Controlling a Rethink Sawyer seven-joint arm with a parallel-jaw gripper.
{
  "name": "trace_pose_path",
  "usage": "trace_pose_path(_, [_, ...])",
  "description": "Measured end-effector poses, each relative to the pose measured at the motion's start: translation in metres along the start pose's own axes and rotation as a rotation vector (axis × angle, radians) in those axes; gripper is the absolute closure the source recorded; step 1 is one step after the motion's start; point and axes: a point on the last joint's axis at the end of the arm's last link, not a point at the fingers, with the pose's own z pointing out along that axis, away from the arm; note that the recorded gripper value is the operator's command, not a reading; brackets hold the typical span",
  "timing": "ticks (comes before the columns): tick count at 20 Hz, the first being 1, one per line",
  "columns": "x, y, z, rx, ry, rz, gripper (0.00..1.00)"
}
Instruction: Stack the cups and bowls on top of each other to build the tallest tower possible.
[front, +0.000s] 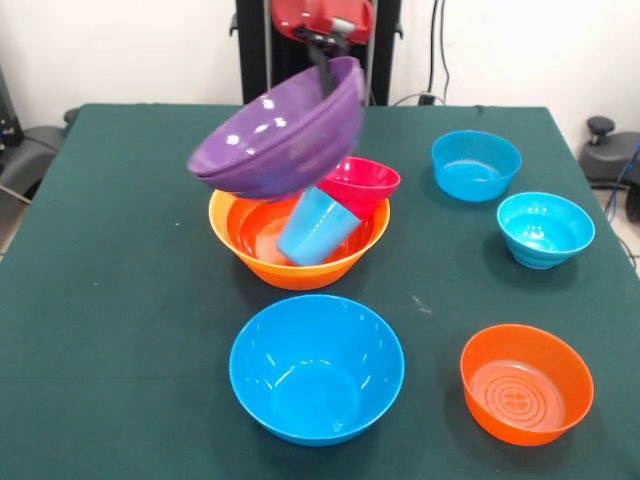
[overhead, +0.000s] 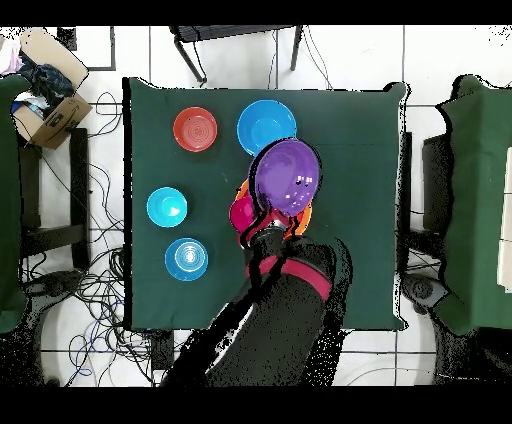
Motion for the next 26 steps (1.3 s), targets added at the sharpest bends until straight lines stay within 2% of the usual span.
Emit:
trace_pose_path(3, [-0.013, 0.013, 0.003, -0.047, -0.012, 0.000, 1.00])
trace_pose_path(5, [-0.025, 0.025, 0.005, -0.085, -0.017, 0.024, 1.00])
trace_pose_path(9, [-0.033, 0.030, 0.006, -0.108, -0.022, 0.103, 1.00])
trace_pose_path(10, [-0.033, 0.027, 0.007, -0.106, -0.022, 0.147, 1.00])
trace_pose_path(11, [-0.033, 0.026, 0.007, -0.103, -0.021, 0.159, 1.00])
trace_pose_path(16, [-0.022, 0.018, 0.011, -0.081, -0.004, 0.180, 1.00])
trace_pose_path(19, [-0.012, 0.018, 0.015, -0.062, 0.042, 0.164, 1.00])
trace_pose_path(21, [-0.004, 0.020, 0.018, -0.034, 0.097, 0.142, 1.00])
trace_pose_path(23, [0.001, 0.021, 0.021, -0.012, 0.131, 0.131, 1.00])
trace_pose_path(25, [0.005, 0.024, 0.024, 0.022, 0.172, 0.125, 1.00])
trace_pose_path(26, [0.010, 0.028, 0.029, 0.057, 0.213, 0.118, 1.00])
